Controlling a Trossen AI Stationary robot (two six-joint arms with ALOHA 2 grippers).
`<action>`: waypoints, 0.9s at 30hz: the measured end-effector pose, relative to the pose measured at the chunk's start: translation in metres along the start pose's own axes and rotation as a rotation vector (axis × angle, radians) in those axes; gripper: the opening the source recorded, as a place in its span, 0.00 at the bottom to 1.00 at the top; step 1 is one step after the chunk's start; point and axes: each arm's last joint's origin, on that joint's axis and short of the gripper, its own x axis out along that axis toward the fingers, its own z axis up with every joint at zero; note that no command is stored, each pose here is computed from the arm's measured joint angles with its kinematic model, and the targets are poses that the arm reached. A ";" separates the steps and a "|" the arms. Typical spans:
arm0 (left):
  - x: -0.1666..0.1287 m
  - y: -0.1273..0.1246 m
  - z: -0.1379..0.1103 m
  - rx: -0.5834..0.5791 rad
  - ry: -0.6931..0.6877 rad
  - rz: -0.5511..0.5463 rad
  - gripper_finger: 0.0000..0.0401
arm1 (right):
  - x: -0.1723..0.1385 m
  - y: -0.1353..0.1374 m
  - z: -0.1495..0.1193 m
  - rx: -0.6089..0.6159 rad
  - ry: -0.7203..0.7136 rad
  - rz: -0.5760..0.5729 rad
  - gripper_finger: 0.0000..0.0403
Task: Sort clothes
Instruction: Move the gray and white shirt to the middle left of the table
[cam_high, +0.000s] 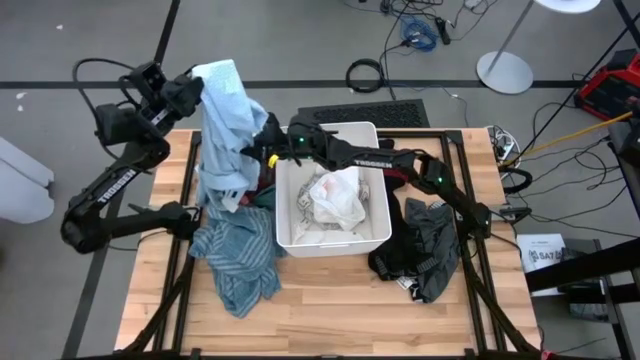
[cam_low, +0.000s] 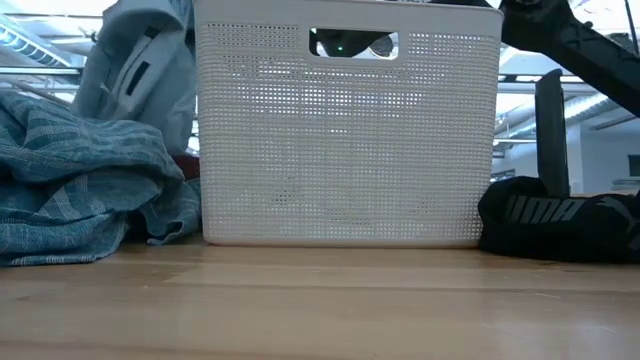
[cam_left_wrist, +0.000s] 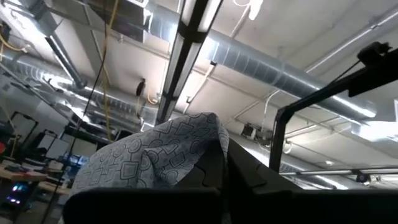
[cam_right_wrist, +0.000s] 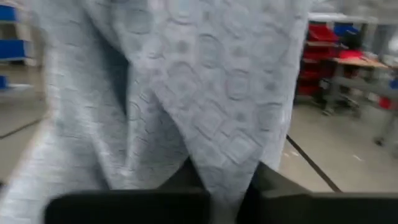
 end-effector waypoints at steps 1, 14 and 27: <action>-0.001 -0.002 0.001 0.006 0.005 -0.008 0.01 | 0.000 0.001 0.001 -0.002 -0.012 0.027 0.03; -0.012 -0.044 0.010 0.076 0.066 -0.134 0.01 | -0.031 0.040 0.099 -0.002 -0.241 0.389 0.00; -0.028 -0.088 0.019 0.160 0.031 -0.251 0.01 | -0.065 0.123 0.171 -0.062 -0.404 0.653 0.00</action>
